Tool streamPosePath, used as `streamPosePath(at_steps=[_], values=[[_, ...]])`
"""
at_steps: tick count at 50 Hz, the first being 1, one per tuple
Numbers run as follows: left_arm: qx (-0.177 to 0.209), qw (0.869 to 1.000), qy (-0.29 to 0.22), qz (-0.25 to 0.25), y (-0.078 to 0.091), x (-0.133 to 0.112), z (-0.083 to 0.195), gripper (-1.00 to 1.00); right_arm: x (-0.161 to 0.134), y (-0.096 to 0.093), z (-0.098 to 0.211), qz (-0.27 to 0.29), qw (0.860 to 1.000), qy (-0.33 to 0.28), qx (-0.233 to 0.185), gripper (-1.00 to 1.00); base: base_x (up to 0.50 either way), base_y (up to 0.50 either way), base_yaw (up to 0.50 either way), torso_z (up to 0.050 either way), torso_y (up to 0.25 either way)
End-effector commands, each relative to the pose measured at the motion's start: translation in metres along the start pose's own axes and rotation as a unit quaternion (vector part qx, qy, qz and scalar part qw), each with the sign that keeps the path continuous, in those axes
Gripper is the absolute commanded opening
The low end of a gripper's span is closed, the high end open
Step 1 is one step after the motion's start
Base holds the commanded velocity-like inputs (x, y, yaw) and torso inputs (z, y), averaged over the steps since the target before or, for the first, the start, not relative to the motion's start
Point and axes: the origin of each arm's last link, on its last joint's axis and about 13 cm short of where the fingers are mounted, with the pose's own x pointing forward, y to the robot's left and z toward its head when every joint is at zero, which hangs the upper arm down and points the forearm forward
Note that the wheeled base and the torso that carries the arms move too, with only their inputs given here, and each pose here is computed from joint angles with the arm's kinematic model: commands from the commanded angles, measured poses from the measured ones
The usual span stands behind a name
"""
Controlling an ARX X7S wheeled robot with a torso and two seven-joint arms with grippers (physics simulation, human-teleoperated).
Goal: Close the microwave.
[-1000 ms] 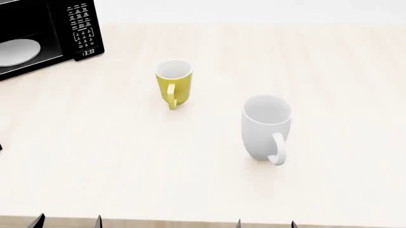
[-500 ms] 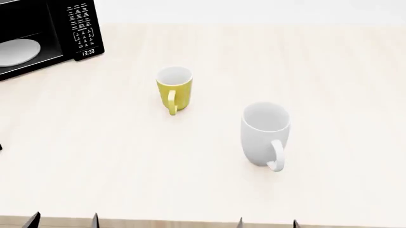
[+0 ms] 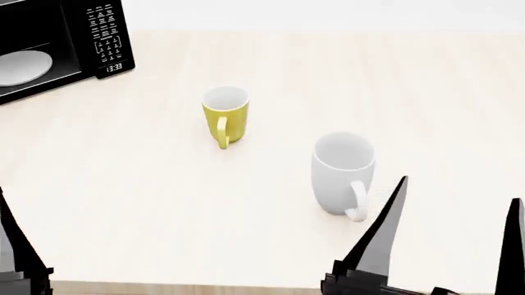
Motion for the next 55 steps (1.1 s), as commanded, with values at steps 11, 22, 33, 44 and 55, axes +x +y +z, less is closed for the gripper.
streamPosePath(at_steps=[11, 22, 33, 44, 55], values=[[0.023, 0.999, -0.035, 0.015, 0.0035, 0.0036, 0.0122, 1.00, 0.0009, 0.0013, 0.0102, 0.009, 0.998, -0.050, -0.031, 1.00, 0.01, 0.44, 0.00, 0.000, 0.000], [0.021, 0.999, -0.032, 0.013, 0.0032, 0.0028, 0.0103, 1.00, -0.0014, 0.0024, 0.0079, 0.016, 0.998, -0.043, -0.033, 1.00, 0.02, 0.50, 0.00, 0.000, 0.000], [0.021, 0.999, -0.029, 0.011, 0.0027, 0.0025, 0.0096, 1.00, -0.0025, 0.0030, 0.0066, 0.019, 0.999, -0.037, -0.034, 1.00, 0.03, 0.50, 0.00, 0.000, 0.000], [0.019, 0.999, -0.026, 0.011, 0.0019, 0.0021, 0.0073, 1.00, -0.0031, 0.0035, 0.0051, 0.021, 0.999, -0.034, -0.034, 1.00, 0.03, 0.50, 0.00, 0.000, 0.000], [0.019, 0.999, -0.025, 0.010, 0.0015, 0.0011, 0.0077, 1.00, -0.0045, 0.0035, 0.0051, 0.022, 0.999, -0.030, -0.033, 1.00, 0.04, 0.50, 0.00, 0.000, 0.000]])
